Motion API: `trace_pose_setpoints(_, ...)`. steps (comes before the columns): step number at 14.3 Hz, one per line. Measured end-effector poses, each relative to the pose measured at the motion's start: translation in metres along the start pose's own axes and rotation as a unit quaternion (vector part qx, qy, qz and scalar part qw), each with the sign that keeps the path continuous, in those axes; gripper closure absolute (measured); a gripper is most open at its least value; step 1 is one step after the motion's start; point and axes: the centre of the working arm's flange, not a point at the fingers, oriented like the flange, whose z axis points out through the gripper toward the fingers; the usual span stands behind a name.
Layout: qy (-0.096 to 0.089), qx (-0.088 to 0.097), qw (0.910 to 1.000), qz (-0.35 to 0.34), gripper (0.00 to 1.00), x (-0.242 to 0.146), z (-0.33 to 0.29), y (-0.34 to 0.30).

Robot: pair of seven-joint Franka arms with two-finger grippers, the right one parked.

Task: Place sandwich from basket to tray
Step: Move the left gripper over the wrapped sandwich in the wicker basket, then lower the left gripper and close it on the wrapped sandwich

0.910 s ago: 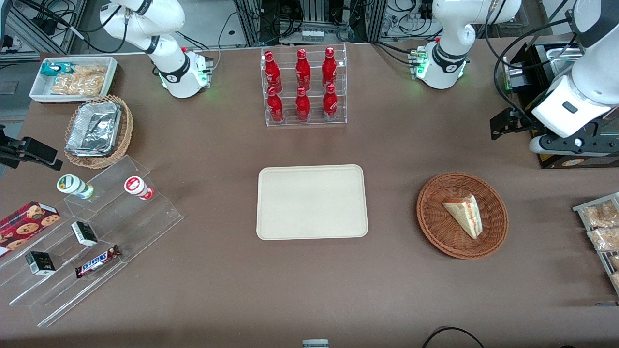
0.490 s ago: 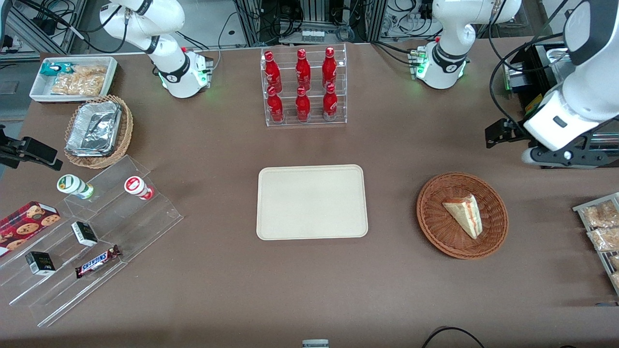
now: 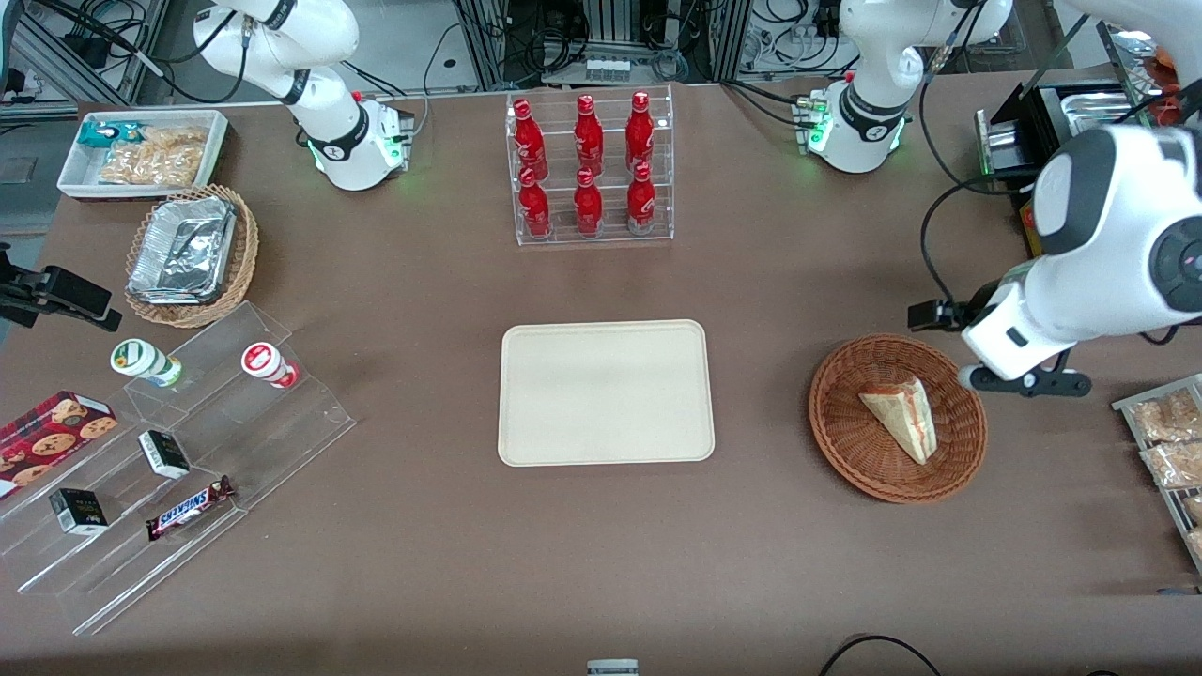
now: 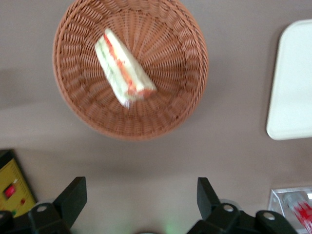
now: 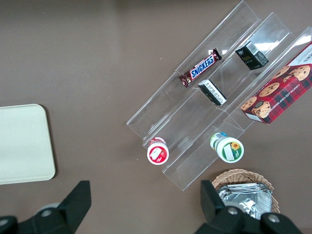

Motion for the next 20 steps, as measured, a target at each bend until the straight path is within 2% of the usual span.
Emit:
trace_pose_setpoints(6, 0.031, -0.003, 0.9994, -0.016, 0.0, 0.013, 0.086, -0.018)
trace_pose_setpoints(8, 0.035, -0.004, 0.999, -0.027, 0.0, 0.016, 0.102, -0.028)
trace_pose_setpoints(10, 0.033, -0.007, 0.9973, -0.066, 0.0, 0.019, 0.112, -0.031)
trace_pose_setpoints(12, 0.042, -0.01, 0.9907, -0.129, 0.0, 0.023, 0.114, -0.031)
trace_pose_setpoints(14, 0.058, -0.016, 0.977, -0.204, 0.0, 0.026, 0.117, -0.031)
trace_pose_setpoints(16, 0.072, -0.026, 0.9537, -0.291, 0.0, 0.03, 0.126, -0.031)
trace_pose_setpoints(18, 0.079, -0.035, 0.9261, -0.367, 0.0, 0.036, 0.139, -0.031)
trace_pose_setpoints(19, 0.081, -0.038, 0.9158, -0.391, 0.0, 0.039, 0.145, -0.031)
trace_pose_setpoints(20, 0.082, -0.04, 0.9094, -0.406, 0.0, 0.041, 0.153, -0.031)
